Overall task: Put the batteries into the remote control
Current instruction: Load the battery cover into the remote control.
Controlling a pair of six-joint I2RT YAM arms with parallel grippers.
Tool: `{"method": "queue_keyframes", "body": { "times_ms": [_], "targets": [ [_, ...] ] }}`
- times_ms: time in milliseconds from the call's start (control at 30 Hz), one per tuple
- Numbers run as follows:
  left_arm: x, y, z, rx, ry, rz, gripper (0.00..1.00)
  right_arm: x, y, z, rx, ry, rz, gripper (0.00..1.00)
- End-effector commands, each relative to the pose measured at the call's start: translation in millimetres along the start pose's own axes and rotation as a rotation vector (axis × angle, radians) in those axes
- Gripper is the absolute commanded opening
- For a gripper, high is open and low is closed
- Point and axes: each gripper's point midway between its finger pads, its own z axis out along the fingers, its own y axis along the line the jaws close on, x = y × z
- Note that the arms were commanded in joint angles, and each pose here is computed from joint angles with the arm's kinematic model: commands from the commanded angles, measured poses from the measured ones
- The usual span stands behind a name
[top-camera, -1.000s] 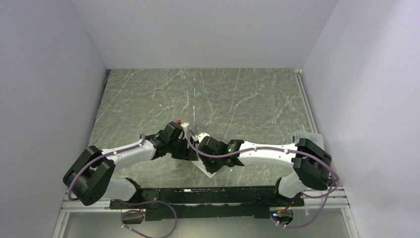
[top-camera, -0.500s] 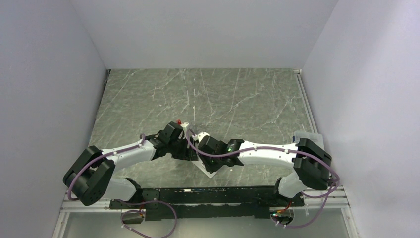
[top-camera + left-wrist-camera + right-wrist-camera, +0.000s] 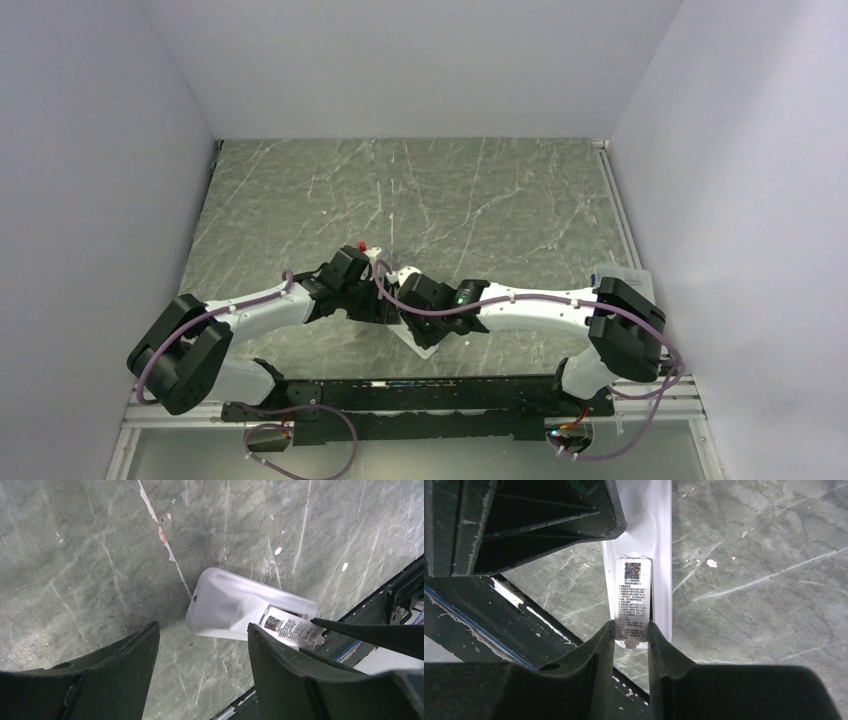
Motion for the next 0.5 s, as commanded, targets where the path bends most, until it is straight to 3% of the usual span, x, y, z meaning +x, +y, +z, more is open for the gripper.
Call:
{"method": "queue_keyframes", "body": {
  "times_ms": [0,467],
  "targets": [
    [4.7,2.8,-0.9,0.004,0.005,0.019,0.71,-12.2,2.6,-9.8,0.0,-0.04,0.015,0.2],
    [6.7,4.6,-2.3,-0.003,0.005,0.022,0.7,-12.1,3.3,-4.1,0.008,-0.011,0.009,0.2]
  ]
}}
